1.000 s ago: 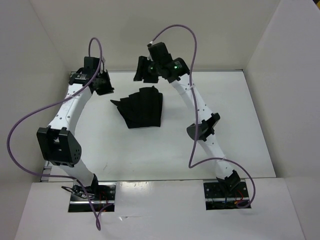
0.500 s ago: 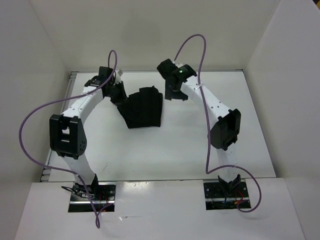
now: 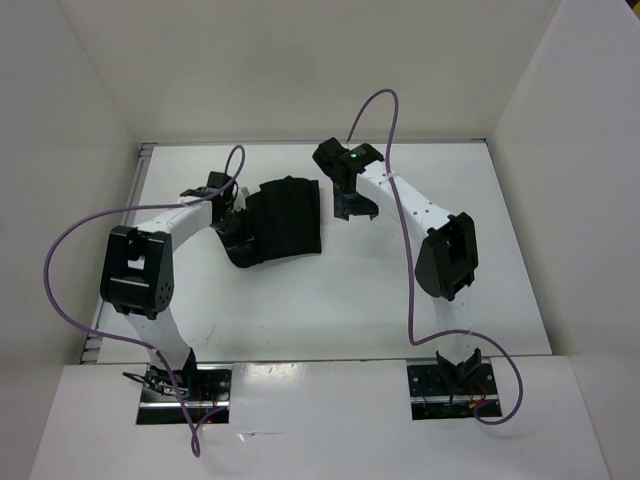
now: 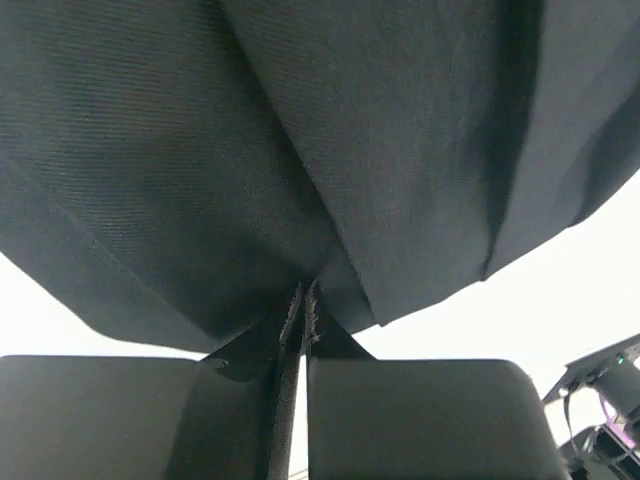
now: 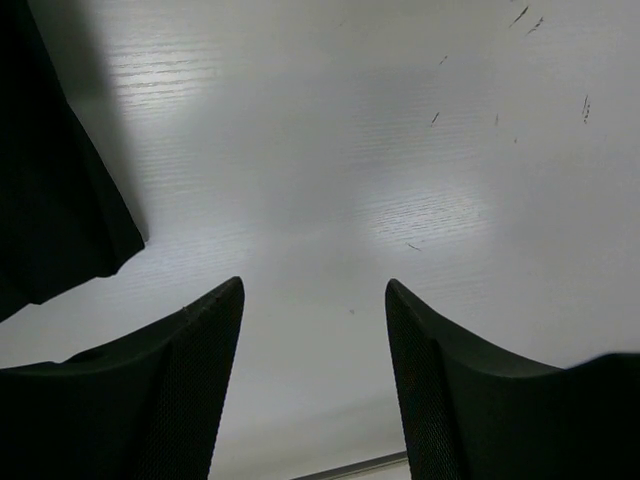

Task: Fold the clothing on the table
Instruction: Fold the skirt

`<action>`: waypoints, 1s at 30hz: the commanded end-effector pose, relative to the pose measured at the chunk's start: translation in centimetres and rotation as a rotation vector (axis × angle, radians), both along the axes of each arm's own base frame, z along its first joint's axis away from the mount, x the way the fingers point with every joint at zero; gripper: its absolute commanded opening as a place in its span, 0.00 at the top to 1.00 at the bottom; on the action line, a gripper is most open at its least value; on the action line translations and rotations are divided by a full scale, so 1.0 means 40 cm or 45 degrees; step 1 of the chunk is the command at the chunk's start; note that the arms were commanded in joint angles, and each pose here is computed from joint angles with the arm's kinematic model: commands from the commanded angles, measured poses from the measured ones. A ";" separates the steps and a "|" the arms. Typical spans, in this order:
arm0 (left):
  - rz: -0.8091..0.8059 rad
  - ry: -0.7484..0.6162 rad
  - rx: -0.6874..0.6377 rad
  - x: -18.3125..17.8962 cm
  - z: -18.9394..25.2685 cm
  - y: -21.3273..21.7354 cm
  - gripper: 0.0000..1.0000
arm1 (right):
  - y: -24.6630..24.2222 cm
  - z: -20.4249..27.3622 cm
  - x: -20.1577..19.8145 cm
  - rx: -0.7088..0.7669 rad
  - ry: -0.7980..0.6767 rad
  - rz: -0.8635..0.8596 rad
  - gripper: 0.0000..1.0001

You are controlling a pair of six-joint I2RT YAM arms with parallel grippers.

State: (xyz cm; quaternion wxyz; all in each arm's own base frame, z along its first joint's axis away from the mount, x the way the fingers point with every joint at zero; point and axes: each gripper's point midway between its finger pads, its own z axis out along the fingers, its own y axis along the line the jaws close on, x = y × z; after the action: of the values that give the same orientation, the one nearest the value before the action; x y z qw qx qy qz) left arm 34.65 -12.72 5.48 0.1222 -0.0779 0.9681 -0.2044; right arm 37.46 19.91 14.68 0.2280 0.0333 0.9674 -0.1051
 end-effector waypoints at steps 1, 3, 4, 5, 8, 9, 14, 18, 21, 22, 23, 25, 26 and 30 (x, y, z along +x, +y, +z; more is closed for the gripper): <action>-0.017 -0.007 -0.007 -0.023 -0.003 -0.010 0.92 | 0.003 0.040 0.025 0.029 -0.082 -0.003 0.36; -0.010 0.010 -0.011 -0.016 -0.028 -0.022 0.94 | 0.006 0.039 0.023 0.034 -0.072 0.011 0.36; -0.010 0.056 -0.003 -0.023 -0.059 -0.021 0.96 | 0.004 0.049 0.022 0.034 -0.078 0.025 0.36; -0.016 0.013 -0.027 0.012 -0.034 -0.033 0.96 | 0.007 0.057 0.018 0.051 -0.081 0.029 0.36; -0.013 -0.132 -0.042 0.070 0.080 -0.040 0.93 | 0.010 0.083 0.003 0.078 -0.075 0.076 0.33; -0.008 -0.191 -0.040 0.086 0.124 -0.038 0.84 | 0.005 0.092 0.003 0.100 -0.072 0.081 0.32; 0.012 -0.419 0.038 0.096 0.320 -0.001 0.53 | 0.030 0.184 -0.030 0.314 -0.122 0.206 0.29; 0.008 -0.453 0.054 0.059 0.327 0.012 0.42 | -0.016 0.204 -0.049 0.357 -0.180 0.188 0.23; 0.027 -0.386 0.007 0.007 0.261 0.013 0.41 | -0.059 0.148 -0.091 0.349 -0.143 0.163 0.23; 0.040 -0.370 0.003 -0.007 0.244 0.014 0.41 | -0.067 0.100 -0.105 0.336 -0.117 0.161 0.23; 0.044 -0.355 -0.013 -0.035 0.219 0.013 0.41 | -0.068 0.102 -0.117 0.362 -0.138 0.170 0.23; 0.077 -0.341 -0.029 -0.061 0.202 0.015 0.41 | -0.061 0.053 -0.138 0.406 -0.127 0.192 0.23; 0.087 -0.361 -0.016 -0.068 0.204 0.022 0.41 | -0.066 0.046 -0.138 0.426 -0.144 0.187 0.23; 0.108 -0.348 -0.006 -0.085 0.186 0.029 0.35 | -0.056 0.039 -0.169 0.601 -0.220 0.170 0.23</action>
State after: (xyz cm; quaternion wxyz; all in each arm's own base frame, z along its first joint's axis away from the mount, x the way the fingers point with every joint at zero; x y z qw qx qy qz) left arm 29.64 -11.45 9.89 0.1997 -0.0885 0.9565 -0.1933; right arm 28.76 15.74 12.83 0.2180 0.0098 0.9746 0.0508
